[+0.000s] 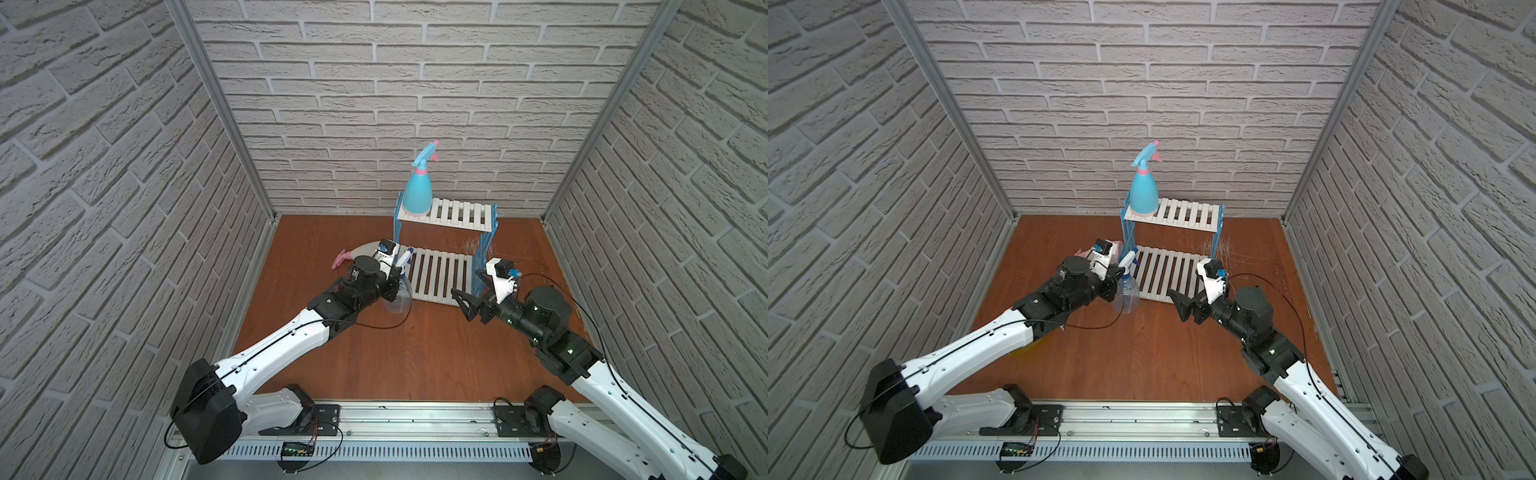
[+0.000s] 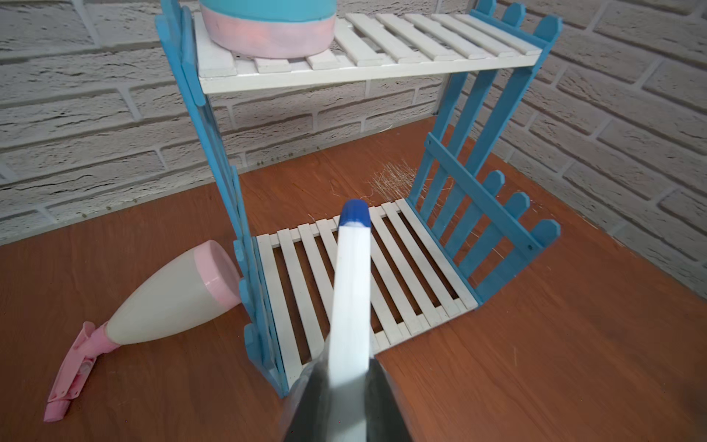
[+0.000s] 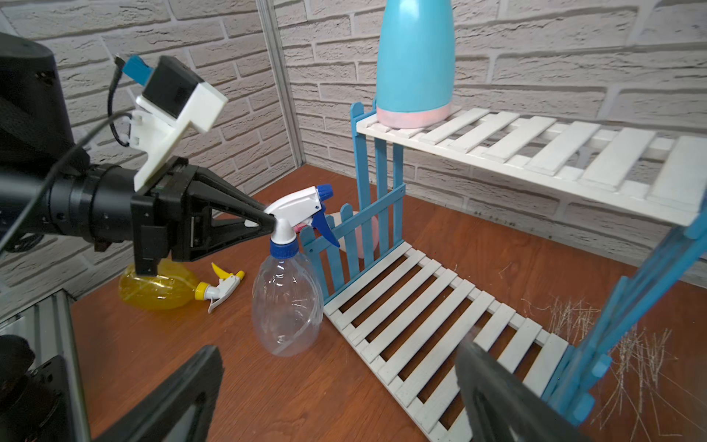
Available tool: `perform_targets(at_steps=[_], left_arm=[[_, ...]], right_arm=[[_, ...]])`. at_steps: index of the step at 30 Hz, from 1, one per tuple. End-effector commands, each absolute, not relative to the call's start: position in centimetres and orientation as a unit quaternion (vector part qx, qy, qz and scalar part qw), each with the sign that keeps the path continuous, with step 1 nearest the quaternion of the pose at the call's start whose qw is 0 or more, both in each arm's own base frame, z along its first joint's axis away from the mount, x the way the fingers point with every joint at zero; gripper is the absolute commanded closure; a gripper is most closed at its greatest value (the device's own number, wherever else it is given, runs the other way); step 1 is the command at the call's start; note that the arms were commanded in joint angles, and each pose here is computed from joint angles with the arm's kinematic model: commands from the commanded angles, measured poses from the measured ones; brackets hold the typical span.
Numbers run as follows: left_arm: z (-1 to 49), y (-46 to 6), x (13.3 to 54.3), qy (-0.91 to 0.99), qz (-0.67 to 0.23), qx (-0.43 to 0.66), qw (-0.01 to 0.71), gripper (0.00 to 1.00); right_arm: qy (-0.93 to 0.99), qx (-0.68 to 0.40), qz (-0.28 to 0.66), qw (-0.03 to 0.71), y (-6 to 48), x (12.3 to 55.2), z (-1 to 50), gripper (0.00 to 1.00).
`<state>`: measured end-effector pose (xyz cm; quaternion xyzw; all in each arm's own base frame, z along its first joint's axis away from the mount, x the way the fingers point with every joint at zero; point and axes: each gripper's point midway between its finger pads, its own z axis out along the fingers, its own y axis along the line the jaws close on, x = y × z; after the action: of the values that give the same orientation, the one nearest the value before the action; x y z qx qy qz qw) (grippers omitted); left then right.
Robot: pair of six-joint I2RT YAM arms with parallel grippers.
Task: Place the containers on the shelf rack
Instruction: 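Place the container on the shelf.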
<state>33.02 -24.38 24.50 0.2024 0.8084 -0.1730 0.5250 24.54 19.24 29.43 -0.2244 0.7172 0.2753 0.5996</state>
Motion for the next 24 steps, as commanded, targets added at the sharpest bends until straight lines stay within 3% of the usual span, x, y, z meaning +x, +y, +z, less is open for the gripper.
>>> perform_targets(at_steps=[1, 24], left_arm=[[28.7, -24.9, 35.5, 0.765, -0.179, 0.170, 0.595, 1.00], [26.5, -26.5, 43.2, 0.749, -0.170, 0.169, 0.618, 1.00]], right_arm=[[0.698, -0.195, 0.267, 0.635, 18.2, 25.1, 31.0, 0.00], [0.694, -0.185, 0.258, 0.646, 17.6, 25.1, 31.3, 0.00]])
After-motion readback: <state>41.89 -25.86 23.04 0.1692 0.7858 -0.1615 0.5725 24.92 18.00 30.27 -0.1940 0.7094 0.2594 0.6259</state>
